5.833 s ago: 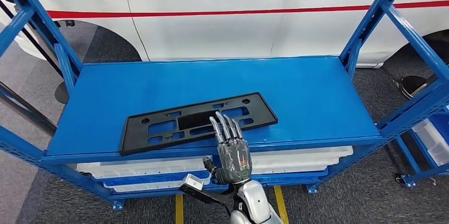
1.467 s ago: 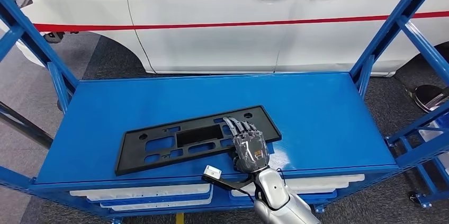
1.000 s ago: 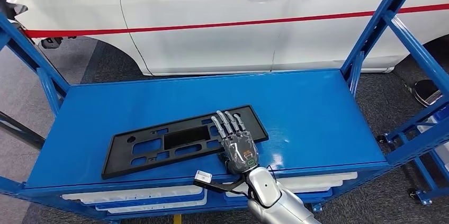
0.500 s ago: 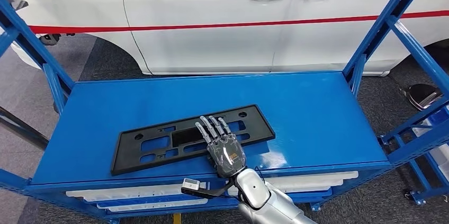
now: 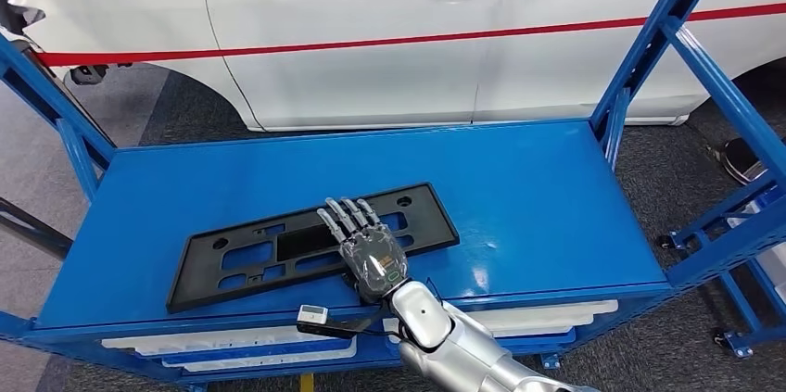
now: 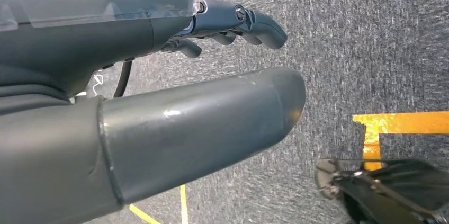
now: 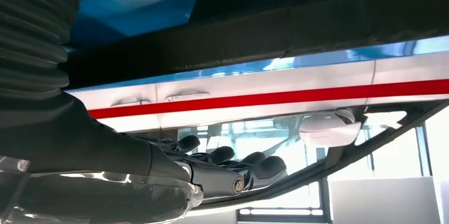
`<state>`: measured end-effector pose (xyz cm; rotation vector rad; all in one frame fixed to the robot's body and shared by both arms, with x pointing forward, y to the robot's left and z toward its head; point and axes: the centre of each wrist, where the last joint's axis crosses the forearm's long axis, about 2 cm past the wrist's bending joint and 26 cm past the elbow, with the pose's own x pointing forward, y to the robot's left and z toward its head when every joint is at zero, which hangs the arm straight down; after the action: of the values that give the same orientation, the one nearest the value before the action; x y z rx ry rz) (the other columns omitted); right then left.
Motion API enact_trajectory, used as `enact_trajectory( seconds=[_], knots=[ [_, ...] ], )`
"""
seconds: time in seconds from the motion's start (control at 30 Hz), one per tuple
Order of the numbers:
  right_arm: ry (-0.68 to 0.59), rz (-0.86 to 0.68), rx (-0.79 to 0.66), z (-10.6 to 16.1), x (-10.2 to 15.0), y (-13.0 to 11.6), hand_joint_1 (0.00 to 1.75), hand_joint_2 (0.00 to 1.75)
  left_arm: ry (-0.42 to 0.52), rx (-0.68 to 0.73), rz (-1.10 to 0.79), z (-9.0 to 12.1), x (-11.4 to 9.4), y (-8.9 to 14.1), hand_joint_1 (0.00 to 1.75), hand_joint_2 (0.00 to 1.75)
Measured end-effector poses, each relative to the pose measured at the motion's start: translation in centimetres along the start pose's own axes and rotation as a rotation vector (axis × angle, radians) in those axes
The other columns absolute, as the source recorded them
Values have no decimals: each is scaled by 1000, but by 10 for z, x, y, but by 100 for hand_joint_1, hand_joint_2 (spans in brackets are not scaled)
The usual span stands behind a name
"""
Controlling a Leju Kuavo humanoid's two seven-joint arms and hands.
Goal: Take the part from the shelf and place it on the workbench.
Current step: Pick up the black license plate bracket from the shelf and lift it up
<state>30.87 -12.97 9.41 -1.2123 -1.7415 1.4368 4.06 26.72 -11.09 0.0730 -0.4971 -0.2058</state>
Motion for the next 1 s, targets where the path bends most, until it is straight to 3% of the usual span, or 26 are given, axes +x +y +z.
enact_trajectory(
  seconds=[0.5,0.53,0.57,0.67,0.7,0.8,1.0],
  knots=[
    [44,9,15,-5,-13,0,3,175,-1,-6,-7,0,1,0,0,0],
    [47,9,14,-6,-14,-1,9,175,-1,-7,-7,0,1,-1,0,0],
    [50,9,12,-7,-15,-1,27,175,-1,-7,-7,0,1,-1,0,0],
    [59,8,16,-8,-17,-3,115,175,-1,-9,-8,0,1,-1,0,0],
    [62,7,21,-8,-18,-3,136,175,-1,-10,-8,0,1,-1,0,0],
    [68,1,32,-10,-21,-5,158,175,0,-9,-10,0,1,0,0,0],
    [90,-20,49,-8,-27,-7,161,175,10,-5,-6,1,-2,1,0,0]
  ],
)
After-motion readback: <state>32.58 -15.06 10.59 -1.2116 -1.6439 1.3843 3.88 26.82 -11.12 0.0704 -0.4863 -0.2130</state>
